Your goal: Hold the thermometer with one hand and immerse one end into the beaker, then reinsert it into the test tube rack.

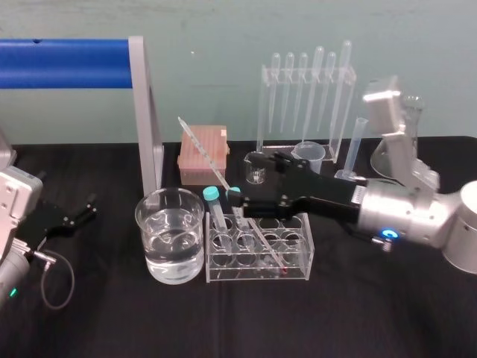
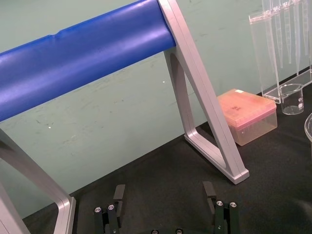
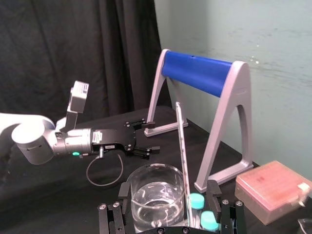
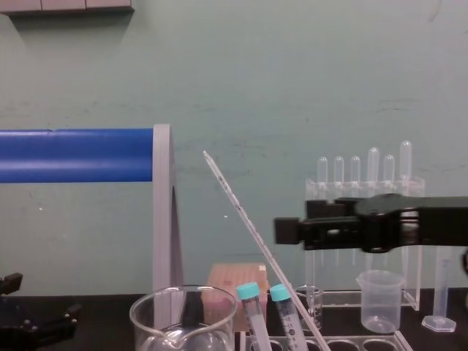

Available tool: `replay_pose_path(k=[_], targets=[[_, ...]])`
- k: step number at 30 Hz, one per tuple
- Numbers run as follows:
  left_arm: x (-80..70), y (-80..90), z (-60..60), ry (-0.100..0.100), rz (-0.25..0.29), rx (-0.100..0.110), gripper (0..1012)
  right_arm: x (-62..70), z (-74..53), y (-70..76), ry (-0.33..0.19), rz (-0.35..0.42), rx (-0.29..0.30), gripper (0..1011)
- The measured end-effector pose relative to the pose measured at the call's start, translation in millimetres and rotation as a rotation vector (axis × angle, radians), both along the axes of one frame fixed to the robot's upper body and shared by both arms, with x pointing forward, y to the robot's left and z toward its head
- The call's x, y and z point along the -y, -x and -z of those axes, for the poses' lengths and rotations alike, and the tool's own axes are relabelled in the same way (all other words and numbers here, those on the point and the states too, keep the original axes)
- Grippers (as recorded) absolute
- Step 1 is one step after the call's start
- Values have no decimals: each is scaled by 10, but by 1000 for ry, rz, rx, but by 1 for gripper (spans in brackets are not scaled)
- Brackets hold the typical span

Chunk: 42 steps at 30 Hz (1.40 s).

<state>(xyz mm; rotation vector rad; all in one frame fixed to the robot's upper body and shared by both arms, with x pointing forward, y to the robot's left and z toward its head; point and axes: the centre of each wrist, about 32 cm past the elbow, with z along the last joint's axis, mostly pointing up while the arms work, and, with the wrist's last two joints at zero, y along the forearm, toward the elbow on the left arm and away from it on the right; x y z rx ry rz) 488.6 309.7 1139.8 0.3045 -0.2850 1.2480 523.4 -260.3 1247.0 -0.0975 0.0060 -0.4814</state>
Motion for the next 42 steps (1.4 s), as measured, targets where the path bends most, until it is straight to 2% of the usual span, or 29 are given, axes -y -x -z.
replay_pose_path(k=[9, 19, 31, 37, 41, 42], targets=[[0, 0, 0, 0, 0, 0, 1008, -280, -3, -312, 41, -22, 26, 1003], [0, 0, 0, 0, 0, 0, 1008, -469, 30, -468, 83, -21, 21, 1003], [0, 0, 0, 0, 0, 0, 1008, -494, 40, -481, 92, -10, 23, 1002], [0, 0, 0, 0, 0, 0, 1008, -493, 37, -480, 91, -10, 24, 907], [0, 0, 0, 0, 0, 0, 1008, -492, 37, -480, 90, -10, 23, 763], [0, 0, 0, 0, 0, 0, 1008, -492, 37, -480, 90, -10, 23, 763]])
